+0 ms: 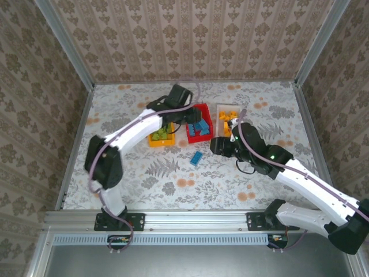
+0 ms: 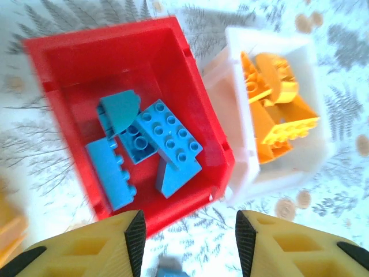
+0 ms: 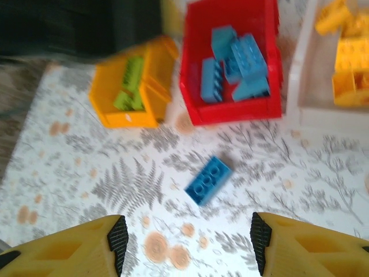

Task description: Sort the legos into containers by color

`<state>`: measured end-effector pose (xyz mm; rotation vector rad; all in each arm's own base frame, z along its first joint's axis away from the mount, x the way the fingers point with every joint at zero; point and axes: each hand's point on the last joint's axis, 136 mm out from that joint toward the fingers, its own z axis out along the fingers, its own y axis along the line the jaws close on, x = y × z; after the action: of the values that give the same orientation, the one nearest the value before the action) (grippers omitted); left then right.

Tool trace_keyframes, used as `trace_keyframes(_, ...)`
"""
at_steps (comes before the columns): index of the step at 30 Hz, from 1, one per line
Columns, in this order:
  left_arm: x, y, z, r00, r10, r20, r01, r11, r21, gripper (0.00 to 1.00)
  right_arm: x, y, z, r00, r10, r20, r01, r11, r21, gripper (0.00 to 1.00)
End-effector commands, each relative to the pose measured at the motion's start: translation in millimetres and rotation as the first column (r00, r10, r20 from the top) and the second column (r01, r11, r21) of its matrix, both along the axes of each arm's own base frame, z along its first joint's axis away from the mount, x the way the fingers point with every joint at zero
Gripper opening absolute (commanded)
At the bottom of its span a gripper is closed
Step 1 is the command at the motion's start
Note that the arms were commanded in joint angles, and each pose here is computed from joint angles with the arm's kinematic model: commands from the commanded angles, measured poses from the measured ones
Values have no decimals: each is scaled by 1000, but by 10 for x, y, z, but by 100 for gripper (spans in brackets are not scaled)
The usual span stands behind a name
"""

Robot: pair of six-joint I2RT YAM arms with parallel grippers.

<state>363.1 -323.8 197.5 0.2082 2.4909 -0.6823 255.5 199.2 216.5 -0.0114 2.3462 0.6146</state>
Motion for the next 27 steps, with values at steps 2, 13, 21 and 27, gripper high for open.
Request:
trace_keyframes(2, -279, 442, 334, 985, 152, 81, -148, 988, -55, 50, -162, -14, -619, 977, -71, -200, 43, 989, -140, 63)
trace_keyframes(13, -1311, 1404, 218, 963, 218, 159, -206, 975, -88, 57, 0, 761, -1300, 874, -273, -401, 229, 961, -154, 67)
trace_keyframes(21, -1652, 1711, 151, 962, 234, 138, -221, 970, -106, 60, 315, 816, -1647, 832, -369, -415, 307, 928, -210, 70)
trace_keyframes(27, -1679, 1711, 168, 966, 224, 133, -211, 972, -103, 60, 499, 783, -1814, 820, -390, -420, 324, 920, -220, 63)
